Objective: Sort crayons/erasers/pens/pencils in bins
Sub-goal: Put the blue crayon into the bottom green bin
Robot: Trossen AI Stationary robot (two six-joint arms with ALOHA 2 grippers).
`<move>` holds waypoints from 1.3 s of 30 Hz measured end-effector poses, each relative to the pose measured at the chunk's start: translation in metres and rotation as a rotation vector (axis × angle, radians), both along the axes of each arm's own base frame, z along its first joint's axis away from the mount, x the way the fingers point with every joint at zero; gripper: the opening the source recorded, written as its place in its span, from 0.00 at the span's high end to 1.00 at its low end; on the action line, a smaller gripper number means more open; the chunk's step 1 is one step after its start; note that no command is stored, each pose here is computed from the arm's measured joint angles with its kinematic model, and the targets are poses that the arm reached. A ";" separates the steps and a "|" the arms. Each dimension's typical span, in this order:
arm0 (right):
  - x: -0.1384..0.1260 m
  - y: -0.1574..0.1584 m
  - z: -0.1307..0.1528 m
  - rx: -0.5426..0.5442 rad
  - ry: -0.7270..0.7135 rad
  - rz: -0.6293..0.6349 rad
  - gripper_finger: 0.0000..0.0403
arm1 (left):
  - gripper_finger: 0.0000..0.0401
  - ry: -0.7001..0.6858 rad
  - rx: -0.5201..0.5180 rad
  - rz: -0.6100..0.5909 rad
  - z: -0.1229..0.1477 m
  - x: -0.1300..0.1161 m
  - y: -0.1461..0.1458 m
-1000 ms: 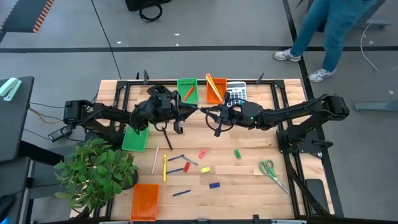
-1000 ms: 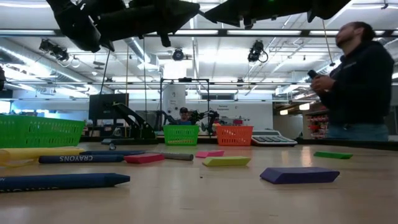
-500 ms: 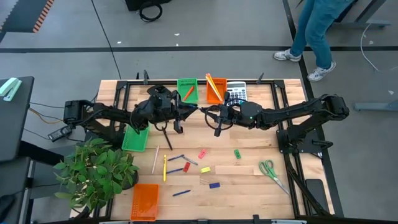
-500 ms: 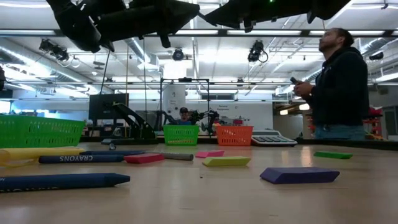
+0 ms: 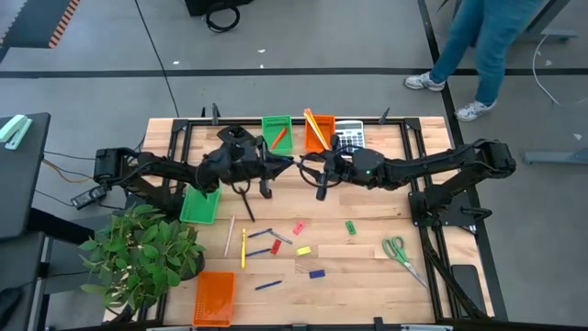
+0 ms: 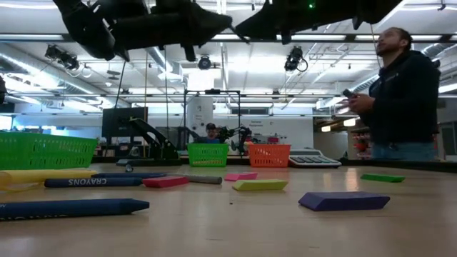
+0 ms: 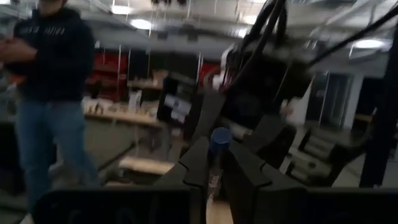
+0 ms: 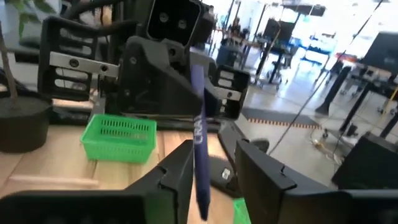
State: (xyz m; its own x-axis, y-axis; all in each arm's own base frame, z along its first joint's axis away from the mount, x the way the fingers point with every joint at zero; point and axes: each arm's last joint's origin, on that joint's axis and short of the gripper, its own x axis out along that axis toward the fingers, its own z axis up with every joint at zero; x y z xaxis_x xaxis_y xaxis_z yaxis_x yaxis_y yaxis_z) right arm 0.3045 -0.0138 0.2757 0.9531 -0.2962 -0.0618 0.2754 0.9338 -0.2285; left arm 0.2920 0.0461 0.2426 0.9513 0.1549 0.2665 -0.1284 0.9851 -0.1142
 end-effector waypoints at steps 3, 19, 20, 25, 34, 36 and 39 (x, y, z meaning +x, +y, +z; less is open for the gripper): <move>-0.002 -0.001 -0.005 0.030 0.051 -0.026 0.68 | 0.91 0.079 -0.012 0.018 -0.007 0.001 0.004; -0.021 -0.004 -0.038 0.167 0.395 -0.225 0.67 | 0.91 0.703 -0.264 0.128 -0.019 -0.056 0.019; -0.022 -0.004 -0.040 0.174 0.398 -0.228 0.67 | 0.91 0.742 -0.287 0.130 -0.018 -0.064 0.017; -0.025 -0.005 -0.046 0.192 0.403 -0.263 0.67 | 0.89 0.892 -0.391 0.154 -0.014 -0.099 0.007; -0.031 -0.005 -0.059 0.215 0.432 -0.283 0.67 | 0.91 1.045 -0.563 0.216 -0.013 -0.139 -0.003; -0.031 -0.005 -0.061 0.226 0.430 -0.288 0.67 | 0.89 1.120 -0.591 0.233 -0.017 -0.148 -0.005; -0.032 -0.005 -0.062 0.239 0.430 -0.293 0.67 | 0.87 1.273 -0.623 0.260 -0.022 -0.161 -0.009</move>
